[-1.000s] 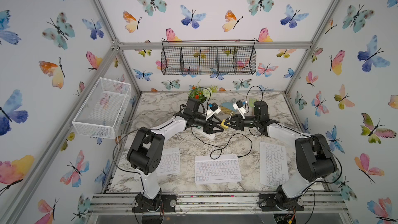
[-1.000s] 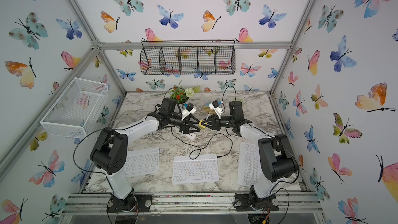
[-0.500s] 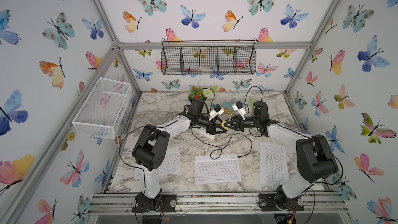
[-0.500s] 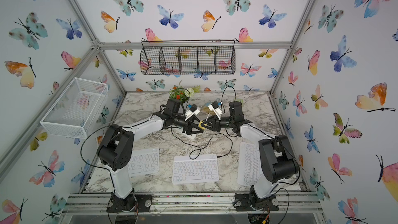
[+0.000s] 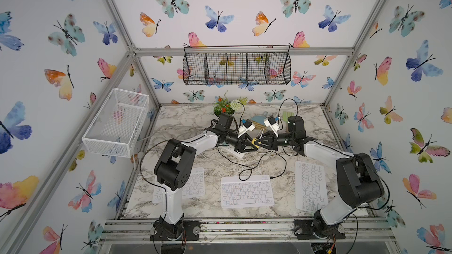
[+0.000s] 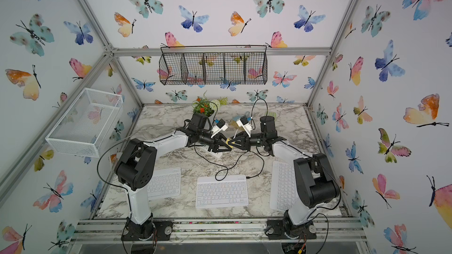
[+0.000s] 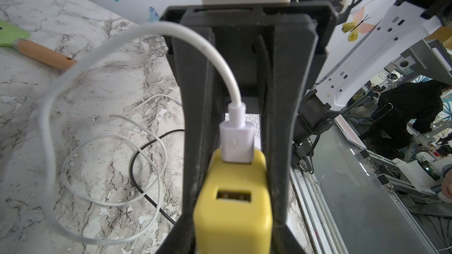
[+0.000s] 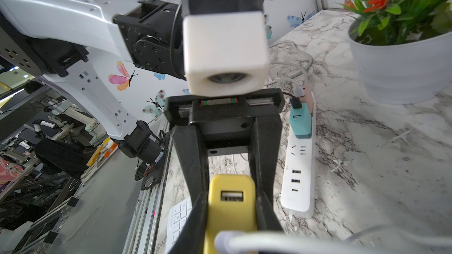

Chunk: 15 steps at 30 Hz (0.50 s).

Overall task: Unplug the wireless keyboard
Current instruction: Remove the power cord from the plug.

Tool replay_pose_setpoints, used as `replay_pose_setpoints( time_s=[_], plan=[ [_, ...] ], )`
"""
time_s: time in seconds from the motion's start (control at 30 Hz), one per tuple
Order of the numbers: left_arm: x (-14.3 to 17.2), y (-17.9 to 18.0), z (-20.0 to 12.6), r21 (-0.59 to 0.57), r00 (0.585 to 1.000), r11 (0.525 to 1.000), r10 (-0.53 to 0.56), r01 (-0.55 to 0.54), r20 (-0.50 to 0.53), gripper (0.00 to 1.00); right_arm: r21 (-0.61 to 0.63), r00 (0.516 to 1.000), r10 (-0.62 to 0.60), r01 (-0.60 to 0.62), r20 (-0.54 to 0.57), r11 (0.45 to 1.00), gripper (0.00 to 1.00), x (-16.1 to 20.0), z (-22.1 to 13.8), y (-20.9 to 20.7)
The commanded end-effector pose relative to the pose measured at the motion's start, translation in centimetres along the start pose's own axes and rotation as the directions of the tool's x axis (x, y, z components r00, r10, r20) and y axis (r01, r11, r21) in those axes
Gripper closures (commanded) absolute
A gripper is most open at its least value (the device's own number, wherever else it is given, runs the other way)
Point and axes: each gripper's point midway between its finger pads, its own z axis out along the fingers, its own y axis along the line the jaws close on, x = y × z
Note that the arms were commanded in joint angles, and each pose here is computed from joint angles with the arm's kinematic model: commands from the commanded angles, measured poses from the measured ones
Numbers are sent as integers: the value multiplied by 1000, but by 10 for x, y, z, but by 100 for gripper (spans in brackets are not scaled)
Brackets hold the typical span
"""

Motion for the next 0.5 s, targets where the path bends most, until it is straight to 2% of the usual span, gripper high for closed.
replay_pose_setpoints(
  time_s=[0.0, 0.3, 0.43, 0.47],
  plan=[
    [-8, -7, 4, 45, 1000, 999, 15, -16, 13, 62, -49, 999, -40, 41, 14, 998, 79, -6, 0, 15],
    [-7, -13, 6, 80, 1000, 997, -6, 4, 14, 87, -63, 1000, -17, 17, 0, 998, 76, 0, 7, 13],
    [-5, -10, 6, 53, 1000, 999, -5, 5, 6, 100, 6, 1000, -4, 4, 1, 1000, 68, -1, 6, 4],
    [-4, -7, 7, 38, 1000, 999, -6, 6, 2, 100, 29, 1000, 3, -3, 4, 1000, 65, -2, 6, 1]
  ],
)
